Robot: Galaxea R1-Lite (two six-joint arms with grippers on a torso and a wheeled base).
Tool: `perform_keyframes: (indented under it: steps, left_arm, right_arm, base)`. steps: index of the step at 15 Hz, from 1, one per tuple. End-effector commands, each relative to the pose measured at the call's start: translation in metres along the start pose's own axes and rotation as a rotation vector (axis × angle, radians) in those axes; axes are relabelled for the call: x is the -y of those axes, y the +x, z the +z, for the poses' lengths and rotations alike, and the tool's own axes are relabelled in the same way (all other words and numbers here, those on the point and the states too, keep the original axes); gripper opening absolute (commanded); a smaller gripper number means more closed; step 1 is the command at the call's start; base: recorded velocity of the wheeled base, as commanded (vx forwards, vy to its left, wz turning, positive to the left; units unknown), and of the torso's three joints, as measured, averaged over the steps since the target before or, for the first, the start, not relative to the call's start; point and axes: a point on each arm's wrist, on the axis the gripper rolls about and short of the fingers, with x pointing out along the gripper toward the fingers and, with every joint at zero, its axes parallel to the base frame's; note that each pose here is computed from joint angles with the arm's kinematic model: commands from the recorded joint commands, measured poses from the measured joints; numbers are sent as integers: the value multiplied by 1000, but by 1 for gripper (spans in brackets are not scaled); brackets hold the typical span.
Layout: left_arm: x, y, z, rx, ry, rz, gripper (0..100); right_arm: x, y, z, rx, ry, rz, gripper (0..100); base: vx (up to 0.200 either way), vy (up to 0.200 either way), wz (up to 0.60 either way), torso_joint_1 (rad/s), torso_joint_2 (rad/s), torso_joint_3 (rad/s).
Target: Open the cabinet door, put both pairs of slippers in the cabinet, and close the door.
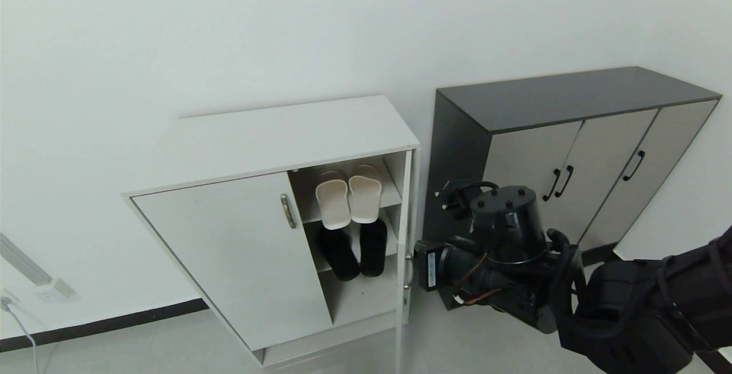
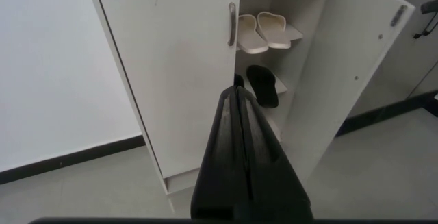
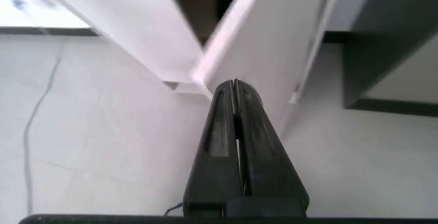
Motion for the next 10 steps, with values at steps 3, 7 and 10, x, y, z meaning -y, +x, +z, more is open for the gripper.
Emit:
perform_keyframes:
  steps: [3, 7, 10]
  left_arm:
    - [0, 0, 0, 0, -1, -1, 0]
    - [0, 0, 0, 0, -1, -1, 0]
    - [0, 0, 0, 0, -1, -1, 0]
  right_arm:
    - [5, -12, -1, 3, -4, 68, 0]
    - [11, -19, 6, 28, -34, 58, 0]
    - [11, -20, 3, 19, -45, 58, 0]
  base:
    - [0, 0, 0, 0, 0, 0]
    - [0, 0, 0, 0, 0, 0]
    - [0, 0, 400, 2, 2, -2]
